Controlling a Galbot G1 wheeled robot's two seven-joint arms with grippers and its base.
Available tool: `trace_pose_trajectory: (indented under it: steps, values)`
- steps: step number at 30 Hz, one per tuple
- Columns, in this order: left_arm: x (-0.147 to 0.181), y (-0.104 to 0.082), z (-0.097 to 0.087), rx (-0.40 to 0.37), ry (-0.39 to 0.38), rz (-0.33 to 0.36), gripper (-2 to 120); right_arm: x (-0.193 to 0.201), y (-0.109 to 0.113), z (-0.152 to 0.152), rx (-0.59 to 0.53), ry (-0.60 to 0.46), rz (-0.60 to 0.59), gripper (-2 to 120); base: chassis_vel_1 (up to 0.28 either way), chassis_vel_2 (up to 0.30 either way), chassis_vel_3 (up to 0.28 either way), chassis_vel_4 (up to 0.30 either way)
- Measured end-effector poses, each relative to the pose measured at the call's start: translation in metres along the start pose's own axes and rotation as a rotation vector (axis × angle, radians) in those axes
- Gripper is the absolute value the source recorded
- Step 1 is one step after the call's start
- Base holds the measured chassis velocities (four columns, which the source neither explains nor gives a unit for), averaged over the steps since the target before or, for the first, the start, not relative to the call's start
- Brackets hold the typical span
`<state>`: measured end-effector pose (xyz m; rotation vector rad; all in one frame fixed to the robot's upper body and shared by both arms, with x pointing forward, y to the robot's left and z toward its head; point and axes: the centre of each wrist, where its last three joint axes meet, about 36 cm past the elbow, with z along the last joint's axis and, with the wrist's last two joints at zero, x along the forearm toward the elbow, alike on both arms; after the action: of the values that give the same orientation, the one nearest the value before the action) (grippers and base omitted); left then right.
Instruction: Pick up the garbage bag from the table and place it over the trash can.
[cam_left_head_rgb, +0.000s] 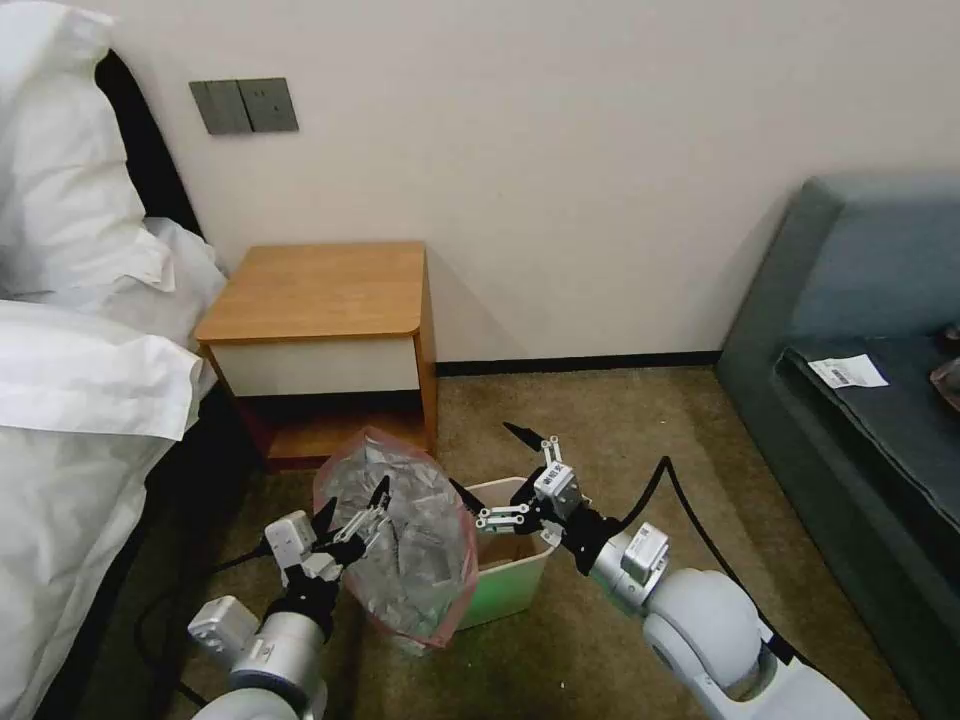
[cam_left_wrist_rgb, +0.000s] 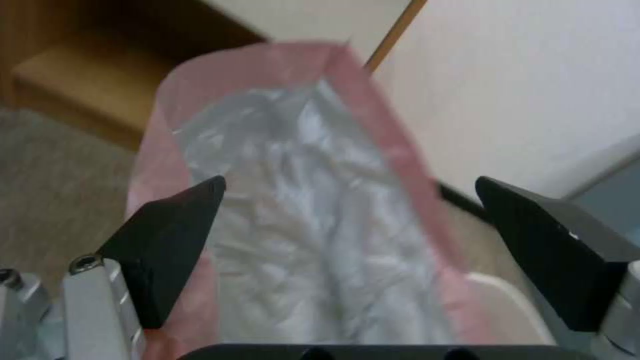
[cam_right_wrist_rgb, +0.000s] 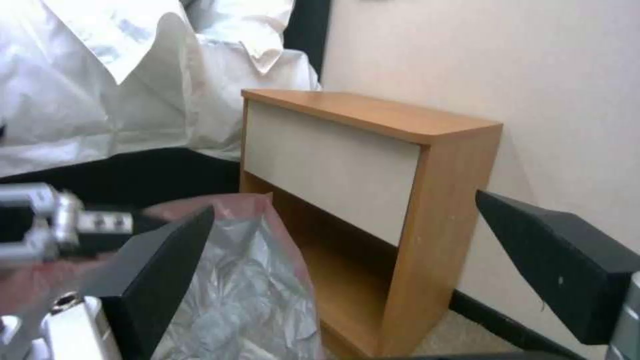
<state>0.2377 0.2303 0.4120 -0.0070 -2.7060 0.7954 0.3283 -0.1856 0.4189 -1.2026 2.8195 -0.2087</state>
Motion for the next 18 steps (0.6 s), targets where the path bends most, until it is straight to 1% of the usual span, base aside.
trace_pose_trajectory:
  steps: [3, 4, 8, 12, 18]
  values:
    - [-0.007, 0.01, 0.01, -0.024, 0.032, -0.033, 95, 0.004, 0.001, 0.003, -0.002, -0.004, 0.001, 100, 0.0, 0.0, 0.0, 0.0]
    - [-0.007, 0.01, 0.01, -0.024, 0.032, -0.033, 95, 0.004, 0.001, 0.003, -0.002, -0.004, 0.001, 100, 0.0, 0.0, 0.0, 0.0]
    - [-0.015, 0.018, 0.023, -0.055, 0.053, -0.062, 95, 0.007, 0.003, 0.008, -0.007, -0.007, 0.001, 100, 0.0, 0.0, 0.0, 0.0]
    - [-0.019, 0.019, 0.026, -0.049, 0.05, -0.081, 95, 0.009, 0.006, 0.012, -0.009, -0.008, -0.003, 100, 0.0, 0.0, 0.0, 0.0]
    - [-0.02, 0.018, 0.025, -0.047, 0.061, -0.081, 94, 0.011, 0.005, 0.015, -0.01, -0.014, 0.011, 100, 0.0, 0.0, 0.0, 0.0]
